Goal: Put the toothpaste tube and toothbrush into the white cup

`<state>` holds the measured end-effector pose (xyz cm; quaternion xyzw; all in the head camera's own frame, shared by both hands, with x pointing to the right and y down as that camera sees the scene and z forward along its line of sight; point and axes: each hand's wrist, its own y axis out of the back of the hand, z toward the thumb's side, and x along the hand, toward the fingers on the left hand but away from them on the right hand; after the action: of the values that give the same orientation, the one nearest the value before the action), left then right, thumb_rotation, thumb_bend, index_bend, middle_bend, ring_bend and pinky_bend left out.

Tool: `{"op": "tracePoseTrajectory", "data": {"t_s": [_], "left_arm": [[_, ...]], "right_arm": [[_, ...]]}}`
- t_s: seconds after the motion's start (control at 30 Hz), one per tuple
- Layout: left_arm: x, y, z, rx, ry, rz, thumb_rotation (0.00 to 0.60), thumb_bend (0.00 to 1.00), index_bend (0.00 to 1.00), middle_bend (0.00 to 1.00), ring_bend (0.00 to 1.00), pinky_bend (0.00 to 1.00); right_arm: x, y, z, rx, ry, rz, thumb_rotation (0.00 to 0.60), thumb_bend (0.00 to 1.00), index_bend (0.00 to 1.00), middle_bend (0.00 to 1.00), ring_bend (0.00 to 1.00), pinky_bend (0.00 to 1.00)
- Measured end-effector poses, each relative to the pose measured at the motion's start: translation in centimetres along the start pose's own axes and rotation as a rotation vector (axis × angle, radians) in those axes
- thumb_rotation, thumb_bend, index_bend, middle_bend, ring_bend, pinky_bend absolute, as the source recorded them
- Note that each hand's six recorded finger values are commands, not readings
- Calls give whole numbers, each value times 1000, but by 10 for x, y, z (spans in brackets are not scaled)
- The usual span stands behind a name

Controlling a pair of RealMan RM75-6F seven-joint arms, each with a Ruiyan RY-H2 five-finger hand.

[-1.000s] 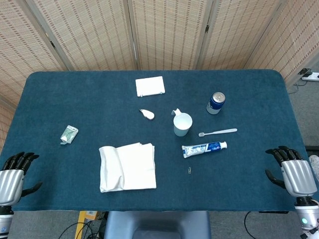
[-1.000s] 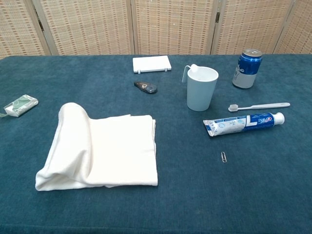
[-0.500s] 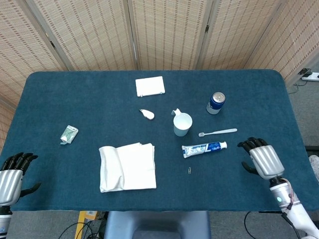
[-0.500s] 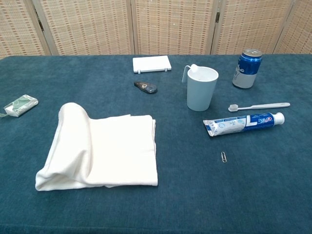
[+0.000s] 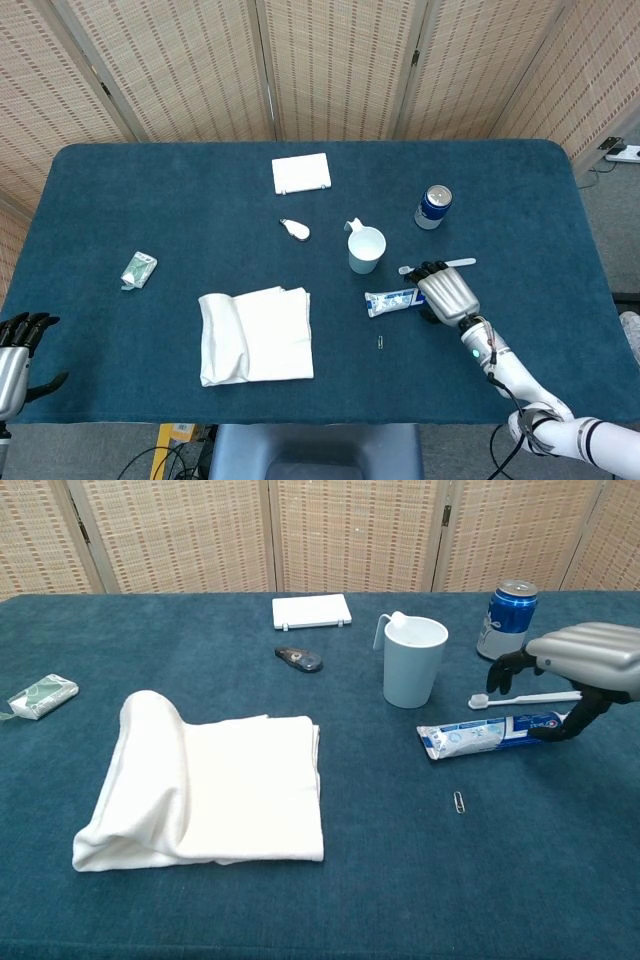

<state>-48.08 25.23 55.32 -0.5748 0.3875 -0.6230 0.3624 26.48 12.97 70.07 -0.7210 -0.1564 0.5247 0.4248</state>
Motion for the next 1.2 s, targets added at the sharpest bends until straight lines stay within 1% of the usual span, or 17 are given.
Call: {"op": "tracePoseTrajectory", "data": {"t_s": [0.17, 0.47, 0.77, 1.0, 1.07, 1.2], "left_arm": [[-1, -1, -3, -4, 3, -3, 600, 190, 256, 228, 154, 187], [-2, -5, -9, -17, 11, -9, 600, 191, 257, 226, 154, 187], [-1, -9, -16, -28, 15, -9, 600, 191, 258, 224, 154, 187], [-2, -14, -21, -28, 23, -21, 600, 191, 267, 223, 154, 187], [-2, -15, -22, -29, 27, -23, 600, 191, 268, 222, 154, 187], [-3, -17, -24, -30, 32, -25, 600, 191, 269, 221, 154, 187]], "right_arm": [[-12, -7, 18, 10, 17, 15, 600, 203, 290, 284, 193, 287], [-17, -22, 30, 89, 18, 29, 600, 231, 290, 285, 193, 287], [-23, -27, 39, 105, 0, 22, 600, 257, 314, 348, 193, 287], [-25, -28, 43, 114, -8, 16, 600, 293, 372, 411, 198, 288], [-26, -28, 44, 113, -12, 14, 600, 314, 401, 443, 215, 296], [-27, -27, 45, 112, -19, 2, 600, 373, 494, 515, 267, 320]]}}
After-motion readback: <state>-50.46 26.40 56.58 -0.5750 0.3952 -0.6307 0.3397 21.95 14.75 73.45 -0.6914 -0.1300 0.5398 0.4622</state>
